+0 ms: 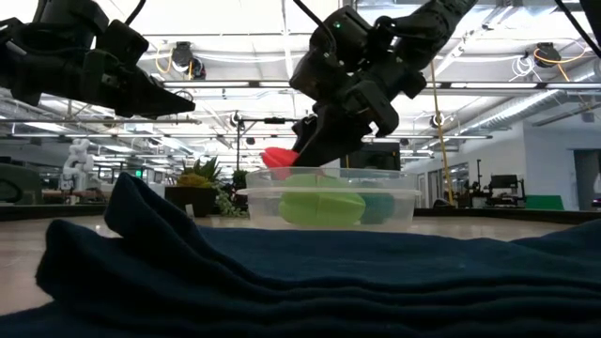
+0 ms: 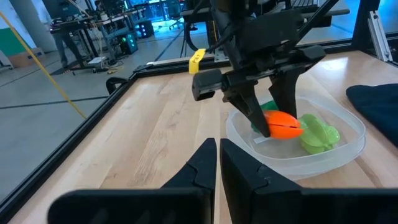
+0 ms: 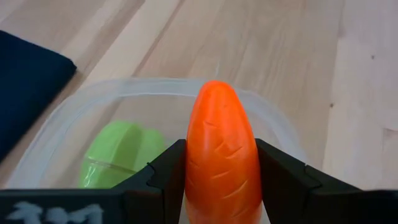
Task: Pick and placing Produce into tupperware
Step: Put the carrot into the transparent bin
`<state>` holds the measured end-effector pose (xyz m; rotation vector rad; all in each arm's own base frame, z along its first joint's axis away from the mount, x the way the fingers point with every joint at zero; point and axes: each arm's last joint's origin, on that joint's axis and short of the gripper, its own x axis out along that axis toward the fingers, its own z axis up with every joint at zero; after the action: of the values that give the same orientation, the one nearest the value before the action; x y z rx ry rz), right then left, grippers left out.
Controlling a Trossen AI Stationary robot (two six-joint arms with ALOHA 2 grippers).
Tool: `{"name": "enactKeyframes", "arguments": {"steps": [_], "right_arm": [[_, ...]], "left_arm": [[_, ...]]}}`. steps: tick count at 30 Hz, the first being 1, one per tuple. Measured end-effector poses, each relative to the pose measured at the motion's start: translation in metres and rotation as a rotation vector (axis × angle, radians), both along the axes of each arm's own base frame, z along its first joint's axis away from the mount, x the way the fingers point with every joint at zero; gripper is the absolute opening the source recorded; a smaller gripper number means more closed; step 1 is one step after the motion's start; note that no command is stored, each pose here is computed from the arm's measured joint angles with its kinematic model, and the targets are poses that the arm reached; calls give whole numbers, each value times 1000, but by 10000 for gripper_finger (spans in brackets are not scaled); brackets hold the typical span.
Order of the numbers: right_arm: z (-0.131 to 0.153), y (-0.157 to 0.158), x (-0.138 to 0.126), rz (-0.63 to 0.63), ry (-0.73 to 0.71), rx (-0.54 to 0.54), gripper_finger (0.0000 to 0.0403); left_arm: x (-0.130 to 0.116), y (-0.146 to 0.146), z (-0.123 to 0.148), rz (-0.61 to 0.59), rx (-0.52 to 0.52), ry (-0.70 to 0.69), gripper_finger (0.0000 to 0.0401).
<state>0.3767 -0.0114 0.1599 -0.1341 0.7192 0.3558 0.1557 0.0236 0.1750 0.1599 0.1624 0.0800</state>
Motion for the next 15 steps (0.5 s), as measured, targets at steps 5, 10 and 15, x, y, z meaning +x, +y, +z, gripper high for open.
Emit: {"name": "enactKeyframes", "arguments": {"steps": [5, 10, 15], "right_arm": [[-3, 0, -2, 24, -7, -24, 157], [-6, 1, -4, 41, -1, -40, 157], [-13, -4, -3, 7, 19, -15, 157]], "left_arm": [[0, 0, 0, 0, 0, 0, 26], [0, 0, 0, 0, 0, 0, 26], [0, 0, 0, 0, 0, 0, 26]]}}
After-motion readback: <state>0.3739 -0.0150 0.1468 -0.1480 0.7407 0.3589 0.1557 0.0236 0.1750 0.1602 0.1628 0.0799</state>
